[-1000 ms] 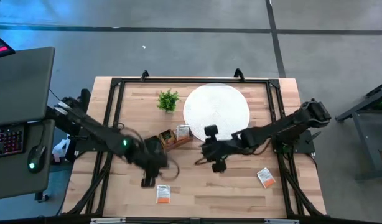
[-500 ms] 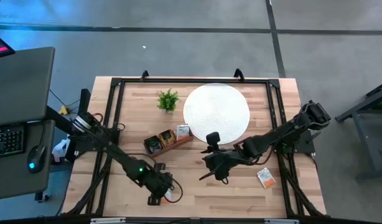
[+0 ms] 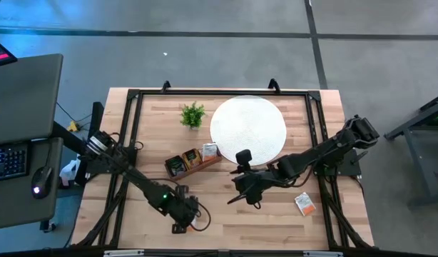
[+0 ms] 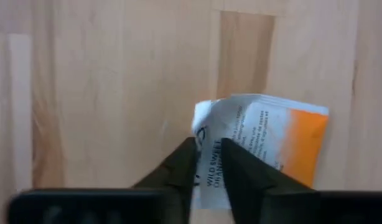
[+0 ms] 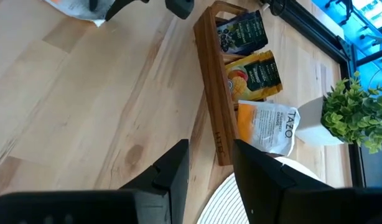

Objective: Pick & Place Tea
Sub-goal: Put the orange tea bag into the right section of the wooden organizer

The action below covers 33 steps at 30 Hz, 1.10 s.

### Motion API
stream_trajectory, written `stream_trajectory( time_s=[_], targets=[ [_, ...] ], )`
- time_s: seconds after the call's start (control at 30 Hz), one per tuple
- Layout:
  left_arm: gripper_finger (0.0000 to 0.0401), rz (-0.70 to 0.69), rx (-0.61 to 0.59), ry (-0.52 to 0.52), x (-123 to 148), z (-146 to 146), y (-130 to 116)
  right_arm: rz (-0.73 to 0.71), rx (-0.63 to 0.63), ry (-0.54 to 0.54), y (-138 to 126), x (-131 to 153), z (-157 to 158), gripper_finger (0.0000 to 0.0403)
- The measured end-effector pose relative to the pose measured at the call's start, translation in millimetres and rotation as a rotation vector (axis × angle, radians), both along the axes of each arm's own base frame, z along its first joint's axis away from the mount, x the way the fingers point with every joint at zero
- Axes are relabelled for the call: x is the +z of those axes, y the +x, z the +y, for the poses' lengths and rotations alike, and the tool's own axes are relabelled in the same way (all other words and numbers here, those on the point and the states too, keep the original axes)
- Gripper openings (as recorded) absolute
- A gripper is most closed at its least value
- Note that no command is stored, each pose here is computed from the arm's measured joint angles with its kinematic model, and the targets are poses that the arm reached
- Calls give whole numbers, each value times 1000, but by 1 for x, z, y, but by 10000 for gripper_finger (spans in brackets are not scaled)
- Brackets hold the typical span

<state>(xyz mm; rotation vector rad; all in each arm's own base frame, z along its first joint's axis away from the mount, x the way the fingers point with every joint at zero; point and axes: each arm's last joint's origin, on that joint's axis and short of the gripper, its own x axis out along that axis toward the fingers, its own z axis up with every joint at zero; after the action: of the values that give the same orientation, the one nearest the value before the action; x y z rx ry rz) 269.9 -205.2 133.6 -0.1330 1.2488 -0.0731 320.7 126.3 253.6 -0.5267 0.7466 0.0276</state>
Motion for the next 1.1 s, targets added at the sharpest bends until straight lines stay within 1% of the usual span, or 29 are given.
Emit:
stream_trajectory(
  time_s=[0.07, 0.1, 0.13, 0.23, 0.33, 0.4, 0.47, 0.53, 0.67, 0.8, 0.93, 1.1],
  targets=[
    [33, -6, 19, 15, 0, 3, 2, 2, 0, -1, 0, 0, 0, 119],
    [17, -12, 36, 23, 0, 6, 4, 3, -1, -3, 0, 0, 0, 119],
    [10, -23, 61, 31, 1, 8, 5, 2, -4, -6, 0, 0, 0, 119],
    [24, -88, 130, 81, 10, 20, 12, -5, -22, -24, 0, 0, -1, 119],
    [32, -120, 198, 178, 17, 40, 20, -3, -71, -56, -2, -1, -3, 119],
    [30, -161, 272, 255, 30, 55, 25, 1, -133, -77, -4, -2, -6, 119],
    [23, -238, 364, 327, 43, 70, 35, 21, -216, -98, -10, -3, -9, 119],
    [13, -275, 406, 421, 49, 86, 43, 28, -312, -97, -16, -4, -13, 119],
    [3, -347, 426, 562, 68, 108, 62, 52, -478, -100, -30, -7, -19, 119],
    [4, -348, 414, 680, 78, 126, 70, 88, -567, -103, -40, -10, -23, 119],
    [5, -341, 409, 751, 84, 137, 75, 105, -604, -63, -43, -11, -24, 119],
    [5, -287, 375, 827, 94, 137, 72, 117, -602, -34, -43, -12, -23, 119]
  ],
)
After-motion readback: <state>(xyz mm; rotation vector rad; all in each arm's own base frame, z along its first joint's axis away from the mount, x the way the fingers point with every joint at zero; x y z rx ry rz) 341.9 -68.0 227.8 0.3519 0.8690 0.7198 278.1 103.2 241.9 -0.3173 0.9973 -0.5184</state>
